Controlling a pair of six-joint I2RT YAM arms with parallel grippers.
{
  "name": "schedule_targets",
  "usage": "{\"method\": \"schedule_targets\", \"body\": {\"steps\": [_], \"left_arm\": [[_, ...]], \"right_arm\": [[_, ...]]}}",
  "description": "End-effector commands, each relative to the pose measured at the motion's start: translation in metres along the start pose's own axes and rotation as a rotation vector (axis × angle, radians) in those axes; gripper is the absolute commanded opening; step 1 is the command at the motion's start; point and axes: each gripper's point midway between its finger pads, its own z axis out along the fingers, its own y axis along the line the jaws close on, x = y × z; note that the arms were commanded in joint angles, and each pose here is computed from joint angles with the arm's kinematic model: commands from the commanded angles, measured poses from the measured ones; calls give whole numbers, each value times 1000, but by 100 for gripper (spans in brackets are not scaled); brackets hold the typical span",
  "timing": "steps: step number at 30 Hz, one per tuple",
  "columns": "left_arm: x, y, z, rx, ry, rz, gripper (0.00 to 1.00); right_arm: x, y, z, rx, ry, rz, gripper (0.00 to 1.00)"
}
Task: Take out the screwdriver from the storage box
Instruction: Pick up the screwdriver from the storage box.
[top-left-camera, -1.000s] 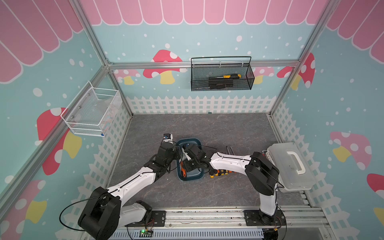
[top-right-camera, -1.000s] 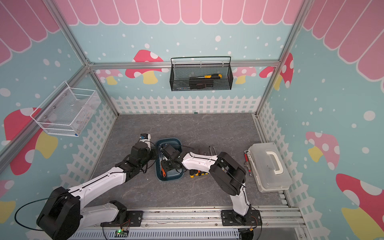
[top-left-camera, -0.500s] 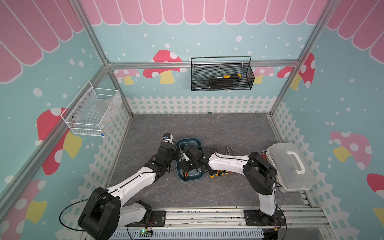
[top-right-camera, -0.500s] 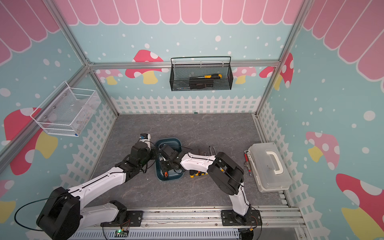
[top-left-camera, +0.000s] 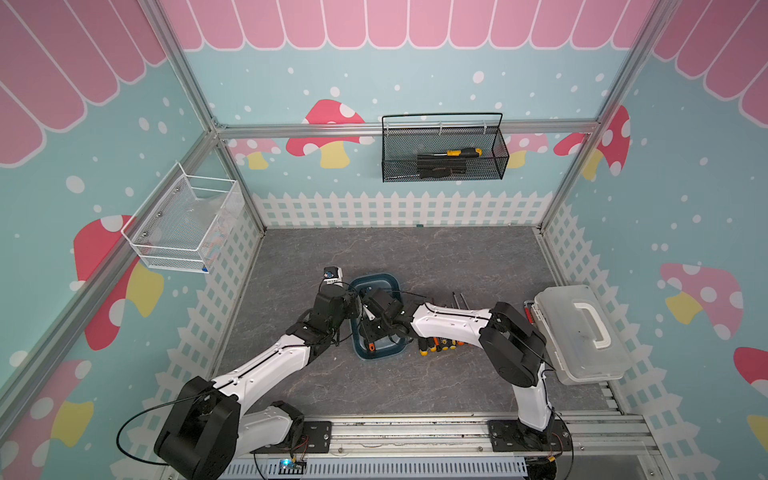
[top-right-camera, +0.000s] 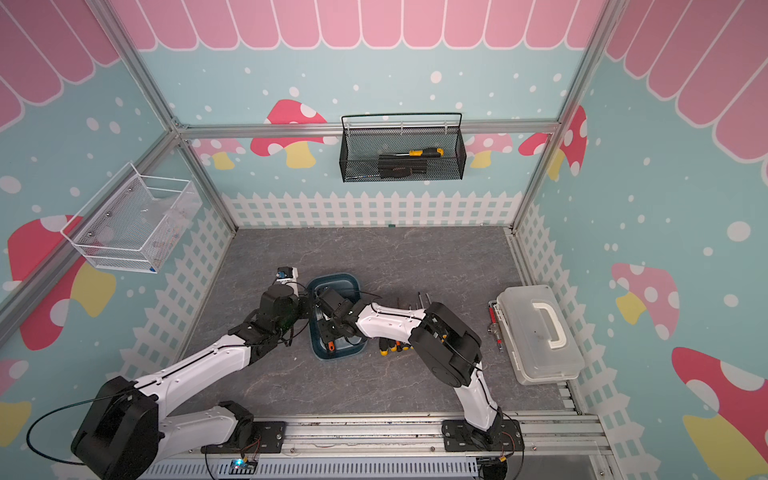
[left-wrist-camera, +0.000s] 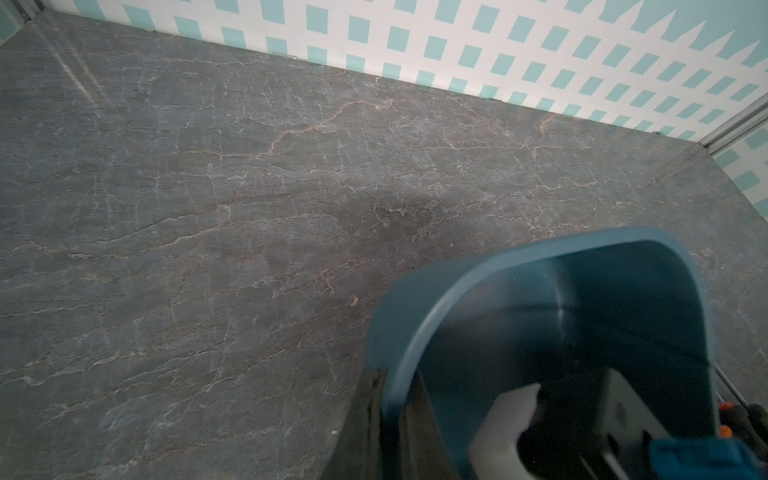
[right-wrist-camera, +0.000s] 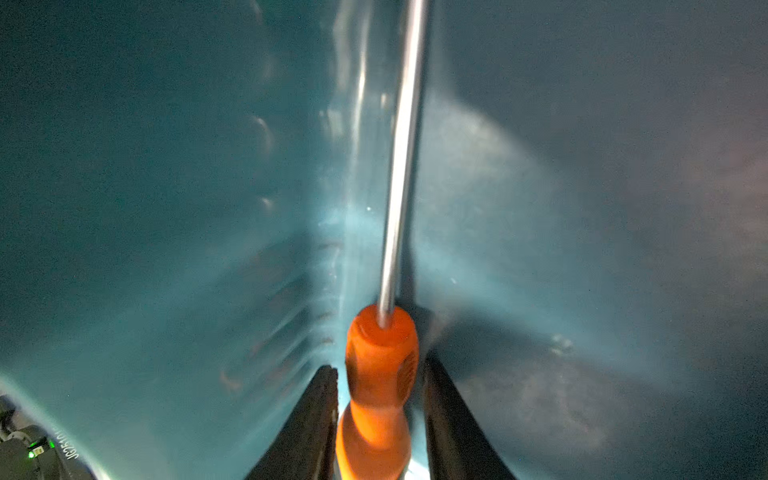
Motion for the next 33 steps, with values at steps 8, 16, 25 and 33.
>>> {"method": "schedule_targets", "body": {"steps": [8,16,25,33], "left_arm": [[-11,-10,-7,64,-39,-13,0],[-11,-11,-6,72,-37,-18,0],[-7,-10,-3,71,-25,-23,0],[-8,-11,-1,73,-23,-29,0]], "right_arm": [[44,-83,26,127,98,192,25],[30,-79,24,116,88,154,7],[2,-55,-2,60,-43,45,0],[-16,-27,-33,-73,-144,2,0]]}}
